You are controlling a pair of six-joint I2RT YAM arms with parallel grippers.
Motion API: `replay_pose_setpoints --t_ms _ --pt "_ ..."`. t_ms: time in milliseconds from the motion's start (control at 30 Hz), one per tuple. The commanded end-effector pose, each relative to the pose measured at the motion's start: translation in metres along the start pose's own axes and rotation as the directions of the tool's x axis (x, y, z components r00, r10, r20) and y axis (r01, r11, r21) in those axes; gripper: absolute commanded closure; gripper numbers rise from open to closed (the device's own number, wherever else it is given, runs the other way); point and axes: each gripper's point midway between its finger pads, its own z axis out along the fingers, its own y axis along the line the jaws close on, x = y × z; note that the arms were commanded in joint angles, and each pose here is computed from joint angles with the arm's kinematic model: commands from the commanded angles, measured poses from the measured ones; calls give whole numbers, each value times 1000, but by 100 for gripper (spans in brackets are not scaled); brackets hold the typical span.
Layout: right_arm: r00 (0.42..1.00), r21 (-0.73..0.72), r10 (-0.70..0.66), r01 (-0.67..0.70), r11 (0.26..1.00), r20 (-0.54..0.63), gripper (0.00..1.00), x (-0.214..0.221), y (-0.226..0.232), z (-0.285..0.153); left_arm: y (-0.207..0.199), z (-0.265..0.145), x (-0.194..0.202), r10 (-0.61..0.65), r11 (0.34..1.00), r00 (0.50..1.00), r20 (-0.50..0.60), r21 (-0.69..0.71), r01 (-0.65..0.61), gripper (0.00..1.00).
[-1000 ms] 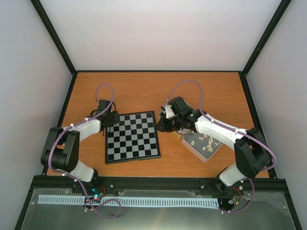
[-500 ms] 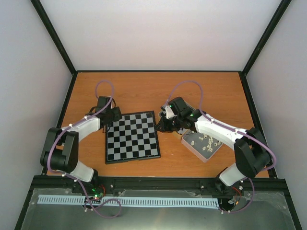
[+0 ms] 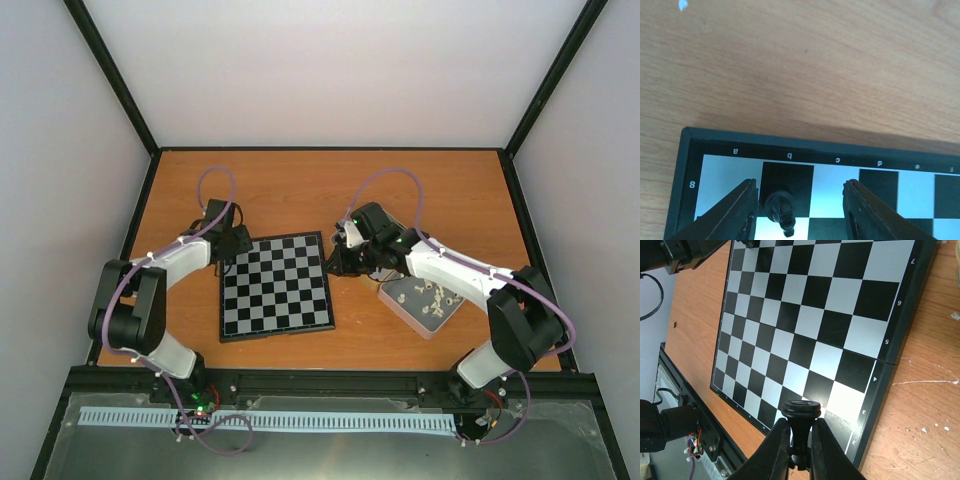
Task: Set up the chess pieces on the board
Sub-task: Adjust the chess piece on the chessboard.
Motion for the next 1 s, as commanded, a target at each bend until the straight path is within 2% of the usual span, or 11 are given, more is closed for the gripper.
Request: replay_pose_setpoints --t_ms 0,67,300,500,833,967 --pt "1000 -8 -3 3 1000 3 97 -5 4 1 1 9 11 -31 999 998 -56 -11 30 56" --pt "1000 -7 -2 2 1000 4 97 -4 4 1 4 11 14 -34 999 997 -65 -26 32 60" --pt "1000 -8 0 0 1000 2 97 -4 4 3 6 17 14 -34 998 996 -77 -47 31 65" --pt "1000 -12 5 -5 1000 -1 97 -4 4 3 7 23 11 -27 998 997 -73 -62 22 75" --pt "1000 -17 10 -10 1000 -4 97 -3 4 3 9 23 7 -12 997 998 -56 -77 7 74" --pt "1000 -35 3 -4 999 -8 97 -2 7 4 3 7 -4 -10 998 1000 -25 -55 8 63"
